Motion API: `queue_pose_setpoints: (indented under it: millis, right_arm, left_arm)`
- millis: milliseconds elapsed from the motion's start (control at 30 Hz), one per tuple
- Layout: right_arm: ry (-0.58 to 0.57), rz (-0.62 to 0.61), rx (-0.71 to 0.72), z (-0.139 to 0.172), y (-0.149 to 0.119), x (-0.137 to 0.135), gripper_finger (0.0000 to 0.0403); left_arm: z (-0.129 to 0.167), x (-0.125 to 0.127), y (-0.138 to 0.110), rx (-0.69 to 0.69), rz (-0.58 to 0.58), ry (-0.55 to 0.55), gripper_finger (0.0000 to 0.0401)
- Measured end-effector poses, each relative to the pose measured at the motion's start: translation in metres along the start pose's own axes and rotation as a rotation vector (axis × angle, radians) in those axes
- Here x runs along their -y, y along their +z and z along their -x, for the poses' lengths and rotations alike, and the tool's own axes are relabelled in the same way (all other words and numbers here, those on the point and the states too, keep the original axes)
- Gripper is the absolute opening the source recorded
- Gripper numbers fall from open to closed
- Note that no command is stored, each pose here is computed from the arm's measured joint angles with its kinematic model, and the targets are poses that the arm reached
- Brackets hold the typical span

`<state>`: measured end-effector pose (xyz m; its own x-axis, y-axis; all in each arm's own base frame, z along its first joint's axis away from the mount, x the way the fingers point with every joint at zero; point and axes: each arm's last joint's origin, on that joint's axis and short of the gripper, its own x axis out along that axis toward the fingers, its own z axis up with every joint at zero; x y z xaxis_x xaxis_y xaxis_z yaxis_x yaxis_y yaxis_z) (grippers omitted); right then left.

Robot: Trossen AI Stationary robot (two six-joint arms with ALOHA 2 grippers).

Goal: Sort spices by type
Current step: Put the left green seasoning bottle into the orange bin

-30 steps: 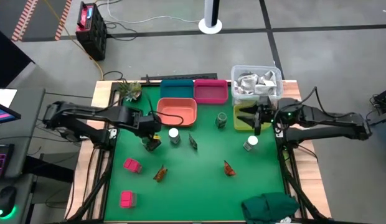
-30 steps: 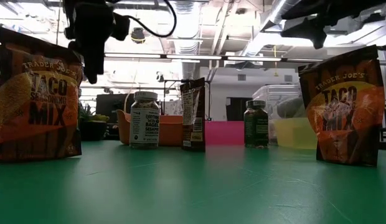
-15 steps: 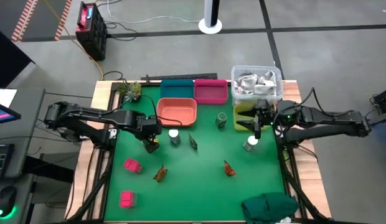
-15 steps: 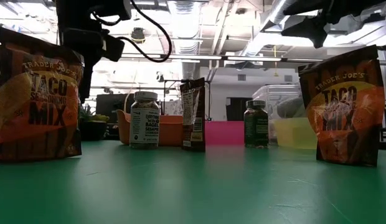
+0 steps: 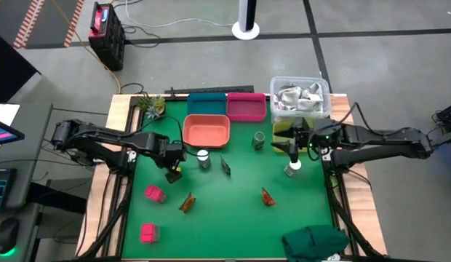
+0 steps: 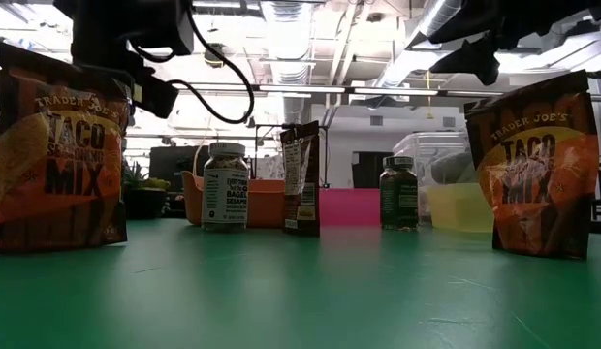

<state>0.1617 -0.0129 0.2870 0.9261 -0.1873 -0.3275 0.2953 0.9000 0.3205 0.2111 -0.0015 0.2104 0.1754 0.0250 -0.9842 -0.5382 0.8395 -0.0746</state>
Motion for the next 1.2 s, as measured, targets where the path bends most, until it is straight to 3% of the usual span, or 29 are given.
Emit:
queue_pose_setpoints:
  millis: [167,367,633,833,1000,1200]
  right_arm:
    - [0.002,-0.001,0.006,-0.004,0.001,-0.001,0.0276]
    - [0.007,-0.003,0.016,-0.004,0.002,-0.001,0.0276]
    - [0.008,-0.003,0.019,-0.004,0.002,-0.001,0.0276]
    - [0.008,-0.001,0.018,-0.004,0.002,-0.001,0.0276]
    - [0.007,-0.001,0.018,-0.004,0.002,-0.001,0.0276]
    - [0.009,-0.002,0.021,-0.004,0.002,-0.001,0.0276]
  left_arm:
    - [-0.002,0.001,0.001,0.016,0.002,-0.016,0.0286]
    - [-0.007,0.0,-0.004,-0.04,0.029,-0.056,0.019]
    - [0.009,0.0,0.006,-0.062,0.061,-0.14,0.019]
    - [0.04,-0.004,0.024,-0.03,0.044,-0.212,0.019]
    - [0.074,-0.009,0.049,0.058,0.075,-0.339,0.019]
    - [0.112,-0.029,0.072,0.23,0.134,-0.334,0.019]
